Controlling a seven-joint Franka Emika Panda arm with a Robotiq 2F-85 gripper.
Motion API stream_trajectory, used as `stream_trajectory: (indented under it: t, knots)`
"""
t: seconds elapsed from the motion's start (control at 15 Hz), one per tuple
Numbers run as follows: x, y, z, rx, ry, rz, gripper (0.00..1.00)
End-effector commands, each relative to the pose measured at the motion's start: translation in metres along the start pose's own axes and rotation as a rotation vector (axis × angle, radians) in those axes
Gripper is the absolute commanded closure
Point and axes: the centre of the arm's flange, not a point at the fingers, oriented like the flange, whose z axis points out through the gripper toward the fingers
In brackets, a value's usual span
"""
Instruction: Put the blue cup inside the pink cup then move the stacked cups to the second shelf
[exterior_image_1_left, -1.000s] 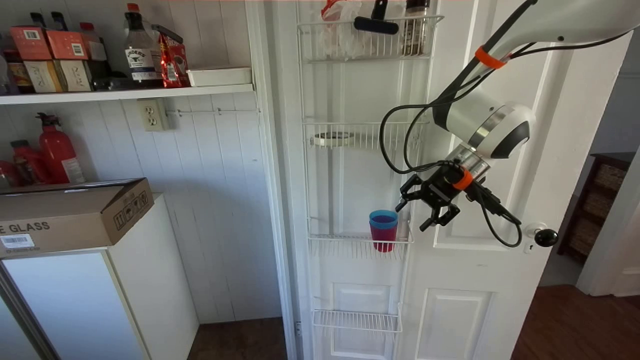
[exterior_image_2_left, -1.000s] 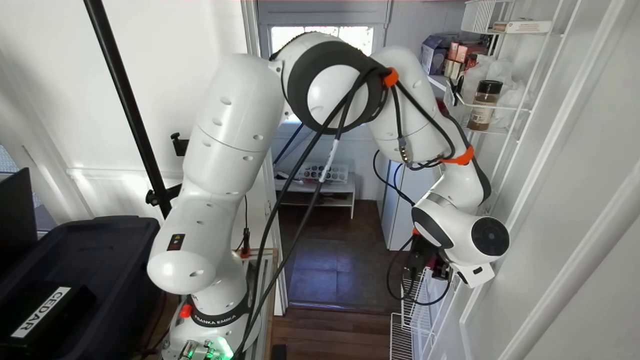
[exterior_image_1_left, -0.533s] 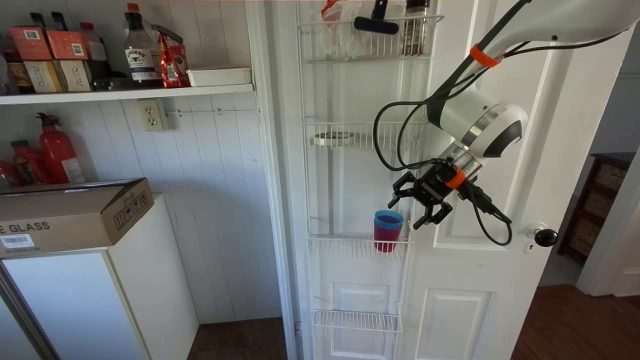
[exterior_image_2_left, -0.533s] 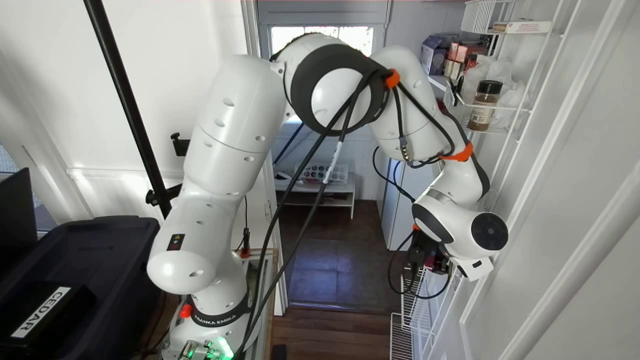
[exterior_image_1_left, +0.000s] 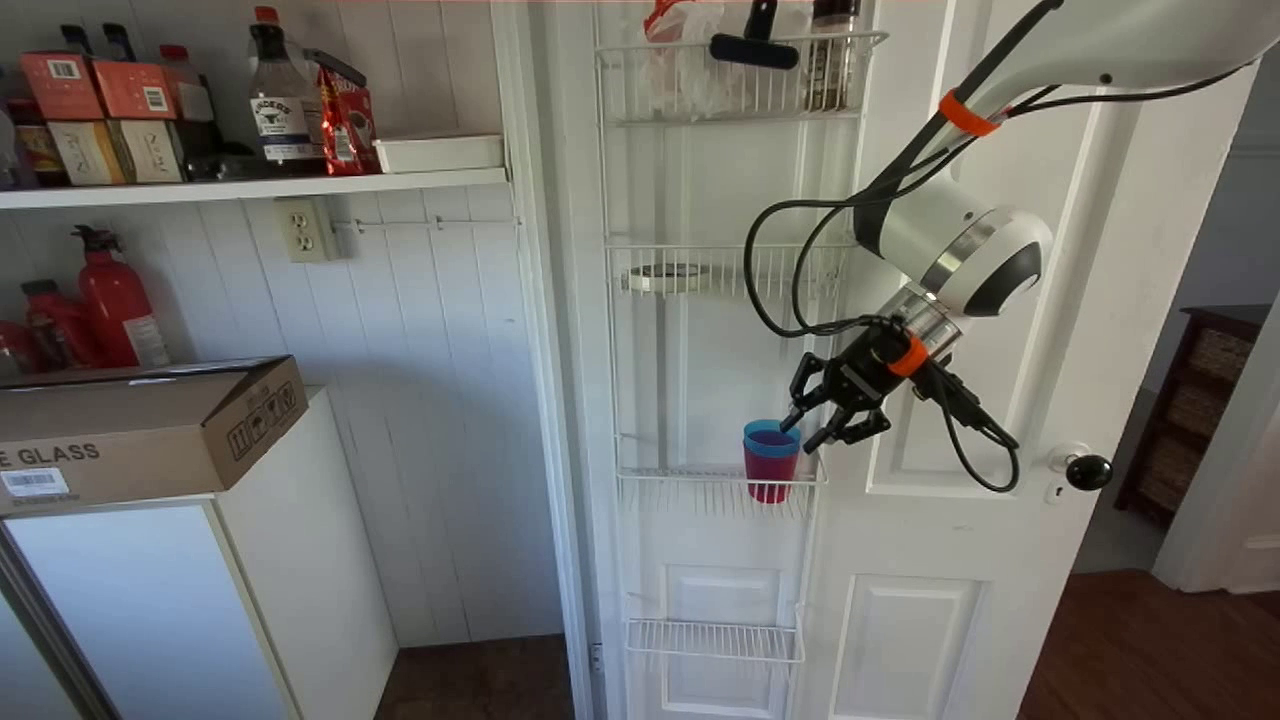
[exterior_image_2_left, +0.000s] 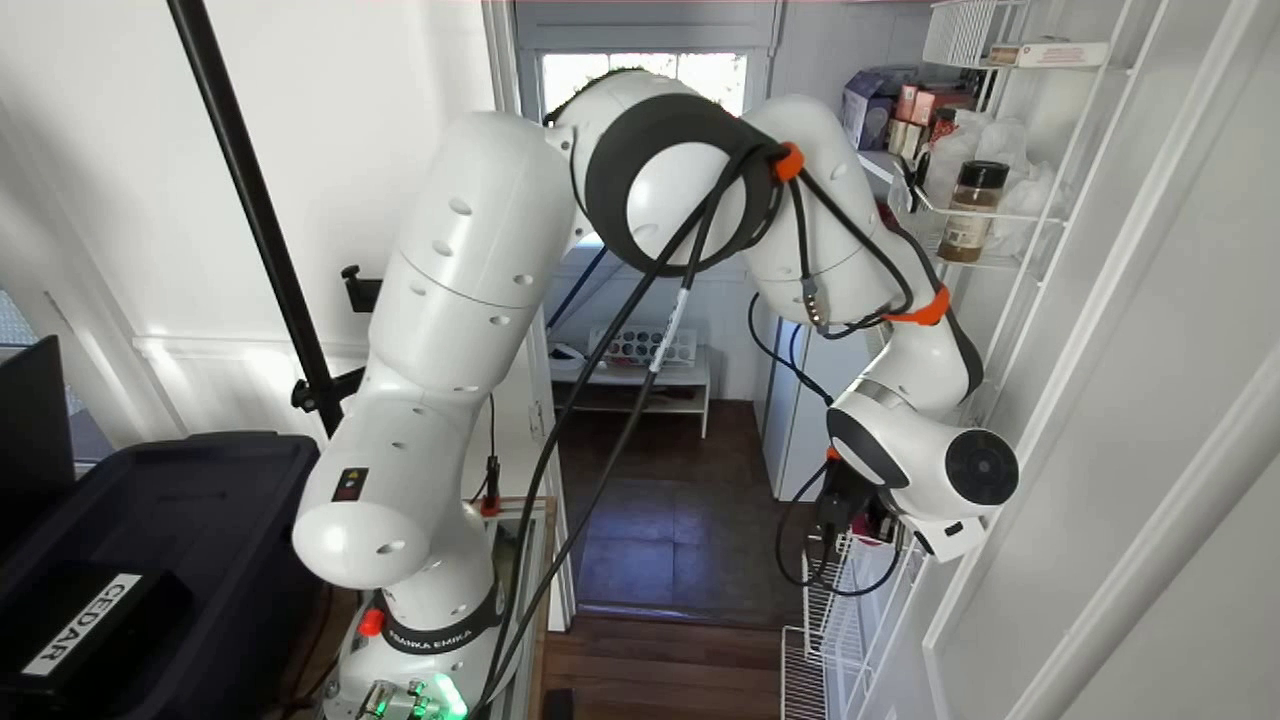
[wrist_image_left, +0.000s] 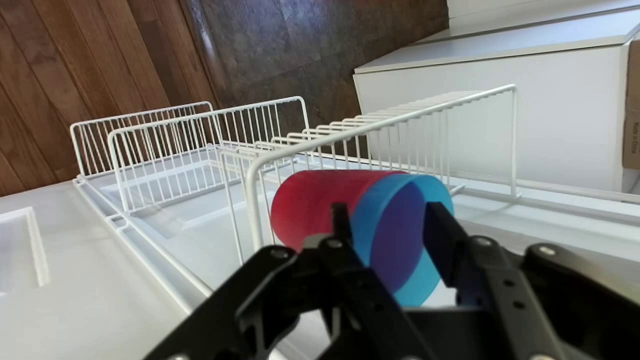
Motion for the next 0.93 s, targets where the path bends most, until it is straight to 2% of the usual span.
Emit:
stream_trajectory:
  t: [0.0, 0.27, 0.87]
  knots:
    - [0.006, 0.003, 0.016, 0.022, 0.005, 0.031, 0.63]
    - [0.007, 0.008, 0.018, 0.028, 0.013, 0.051, 0.47]
    - [0.008, 0.022, 0.021, 0.009, 0.065, 0.092, 0.54]
